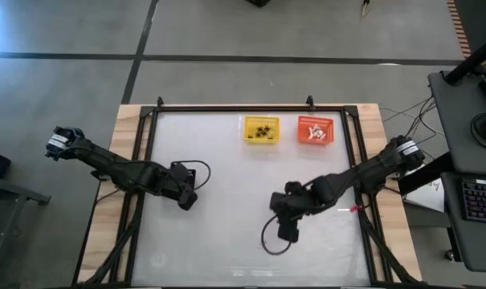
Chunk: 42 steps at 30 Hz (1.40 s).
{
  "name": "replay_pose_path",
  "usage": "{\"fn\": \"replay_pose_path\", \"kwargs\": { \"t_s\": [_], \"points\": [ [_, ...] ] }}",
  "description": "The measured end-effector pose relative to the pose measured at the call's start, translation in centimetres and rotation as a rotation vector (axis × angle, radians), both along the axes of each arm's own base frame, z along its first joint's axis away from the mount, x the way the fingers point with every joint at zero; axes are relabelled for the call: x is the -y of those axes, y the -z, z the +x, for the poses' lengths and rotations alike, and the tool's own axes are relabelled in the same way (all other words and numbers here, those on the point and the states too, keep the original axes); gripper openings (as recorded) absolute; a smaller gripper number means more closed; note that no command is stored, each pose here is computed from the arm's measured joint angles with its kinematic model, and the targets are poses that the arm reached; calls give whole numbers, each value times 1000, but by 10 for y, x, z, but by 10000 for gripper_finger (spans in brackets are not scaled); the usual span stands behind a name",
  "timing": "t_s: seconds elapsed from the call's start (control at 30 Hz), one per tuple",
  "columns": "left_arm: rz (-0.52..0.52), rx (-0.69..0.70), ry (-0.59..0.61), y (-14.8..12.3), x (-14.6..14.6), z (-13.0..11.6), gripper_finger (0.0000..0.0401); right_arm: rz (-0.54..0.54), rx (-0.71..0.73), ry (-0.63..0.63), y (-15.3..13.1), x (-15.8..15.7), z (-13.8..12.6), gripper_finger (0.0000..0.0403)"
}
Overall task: Sort Halloween decoration
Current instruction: Put the purple witch hat toy into the black bin
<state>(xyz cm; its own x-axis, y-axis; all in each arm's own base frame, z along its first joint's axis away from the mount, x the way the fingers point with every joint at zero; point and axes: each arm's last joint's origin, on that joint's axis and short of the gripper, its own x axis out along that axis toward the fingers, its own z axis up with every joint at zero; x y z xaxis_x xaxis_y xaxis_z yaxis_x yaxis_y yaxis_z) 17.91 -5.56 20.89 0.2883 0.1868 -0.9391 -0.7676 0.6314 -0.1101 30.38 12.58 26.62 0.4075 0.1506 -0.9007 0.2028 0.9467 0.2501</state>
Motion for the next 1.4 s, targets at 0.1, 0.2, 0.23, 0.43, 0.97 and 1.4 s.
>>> {"fn": "replay_pose_path", "kwargs": {
  "t_s": [0.1, 0.2, 0.23, 0.43, 0.97, 1.4],
  "points": [
    [-7, 24, 0, -1, 1, 2, 97, -13, -5, -45, 13, -12, 6, 146],
    [-15, 46, 0, -1, 1, 4, 98, -44, -40, -102, 30, -23, 11, 146],
    [-17, 51, 0, -1, 2, 5, 98, -49, -45, -117, 36, -27, 13, 146],
    [-30, 89, 0, -2, 3, 8, 98, 29, -67, -176, 71, -45, 33, 146],
    [-48, 119, 2, -3, 4, 11, 98, 36, 15, -251, 84, -55, 52, 146],
    [-50, 124, 2, -4, 4, 12, 98, 58, 61, -240, 99, -55, 51, 146]
  ]
}}
